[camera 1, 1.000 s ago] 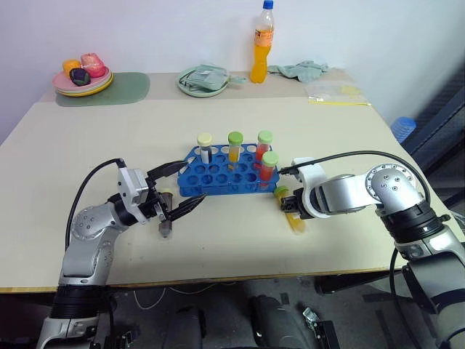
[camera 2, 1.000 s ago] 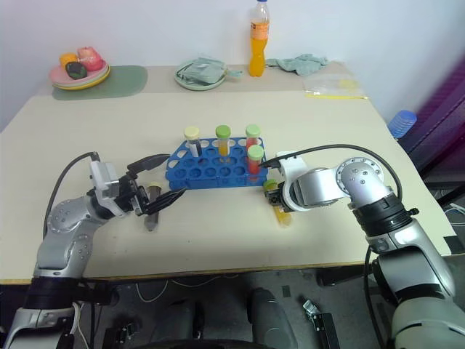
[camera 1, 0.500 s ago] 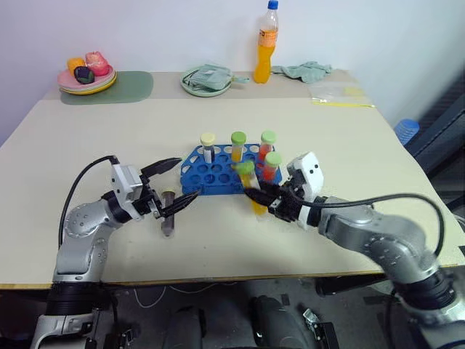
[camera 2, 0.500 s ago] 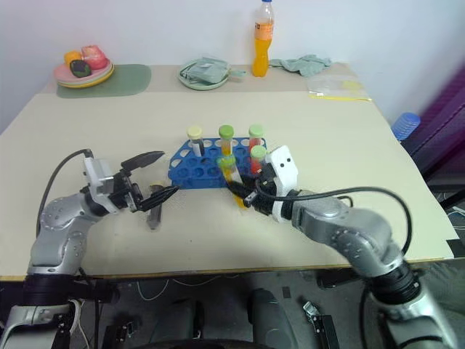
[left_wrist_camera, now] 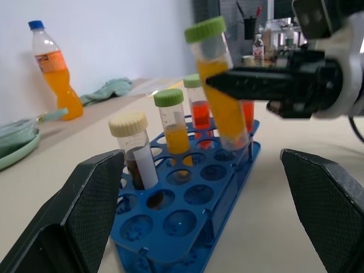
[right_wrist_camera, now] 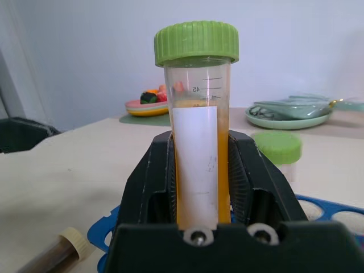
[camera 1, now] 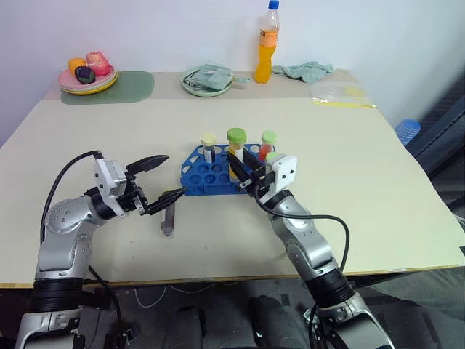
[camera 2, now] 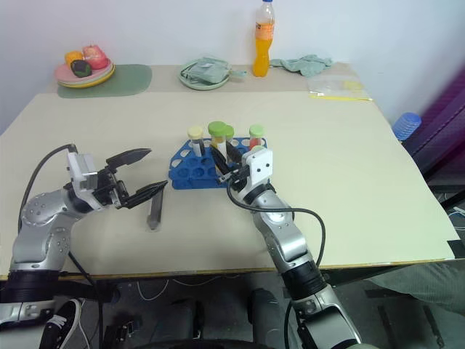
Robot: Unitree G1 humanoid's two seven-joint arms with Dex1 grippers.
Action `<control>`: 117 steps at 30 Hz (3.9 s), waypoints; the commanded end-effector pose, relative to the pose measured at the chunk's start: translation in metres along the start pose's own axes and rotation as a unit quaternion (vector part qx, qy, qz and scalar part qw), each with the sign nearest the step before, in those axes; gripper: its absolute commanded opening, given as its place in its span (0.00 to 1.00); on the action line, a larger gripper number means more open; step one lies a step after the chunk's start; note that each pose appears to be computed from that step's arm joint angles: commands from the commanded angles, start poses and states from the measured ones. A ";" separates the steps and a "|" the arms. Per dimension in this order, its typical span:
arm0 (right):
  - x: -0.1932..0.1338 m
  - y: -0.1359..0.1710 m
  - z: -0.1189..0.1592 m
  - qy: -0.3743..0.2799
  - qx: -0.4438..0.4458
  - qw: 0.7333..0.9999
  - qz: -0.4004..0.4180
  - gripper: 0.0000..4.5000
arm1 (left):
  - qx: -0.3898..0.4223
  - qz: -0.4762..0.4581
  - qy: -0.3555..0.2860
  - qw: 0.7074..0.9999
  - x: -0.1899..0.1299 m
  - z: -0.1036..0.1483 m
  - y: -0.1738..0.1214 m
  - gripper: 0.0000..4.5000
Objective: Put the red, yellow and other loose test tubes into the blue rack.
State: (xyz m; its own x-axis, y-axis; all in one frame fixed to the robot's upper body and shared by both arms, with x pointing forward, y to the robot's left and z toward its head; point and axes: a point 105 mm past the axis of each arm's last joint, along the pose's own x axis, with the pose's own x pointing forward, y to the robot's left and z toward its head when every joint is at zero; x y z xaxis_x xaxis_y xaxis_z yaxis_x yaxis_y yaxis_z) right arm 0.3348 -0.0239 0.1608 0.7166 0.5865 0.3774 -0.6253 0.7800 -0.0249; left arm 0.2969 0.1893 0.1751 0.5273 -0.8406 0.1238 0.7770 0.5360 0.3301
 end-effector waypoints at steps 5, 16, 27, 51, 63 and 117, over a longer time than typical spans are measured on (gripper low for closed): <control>0.001 -0.009 0.001 -0.043 -0.038 0.998 -0.030 0.17 | 0.017 0.004 -0.007 1.000 -0.008 0.015 0.005 1.00; 0.007 -0.019 -0.011 -0.041 -0.053 0.997 -0.046 0.17 | 0.018 -0.006 -0.003 1.000 -0.007 0.019 0.006 1.00; 0.000 -0.014 -0.010 -0.044 -0.049 0.997 -0.048 0.17 | 0.023 -0.016 -0.011 1.000 0.007 0.027 0.004 1.00; 0.004 -0.014 -0.015 -0.035 -0.058 0.997 -0.047 0.17 | -0.046 -0.024 0.015 0.999 -0.006 0.027 -0.006 1.00; 0.007 -0.016 -0.017 -0.035 -0.055 0.997 -0.049 0.17 | -0.056 -0.025 0.018 0.998 -0.014 0.019 -0.005 1.00; -0.025 -0.014 -0.006 -0.020 -0.048 0.998 0.028 0.99 | -0.040 -0.020 0.012 0.999 -0.014 0.014 -0.004 1.00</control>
State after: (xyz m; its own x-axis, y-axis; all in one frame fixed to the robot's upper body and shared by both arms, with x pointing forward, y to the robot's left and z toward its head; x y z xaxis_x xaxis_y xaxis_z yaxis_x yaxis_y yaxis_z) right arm 0.3339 -0.0454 0.1302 0.6999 0.6126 0.3671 -0.6175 0.7774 -0.1199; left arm 0.2833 0.2000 0.1767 0.5096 -0.8570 0.0762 0.8303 0.5130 0.2176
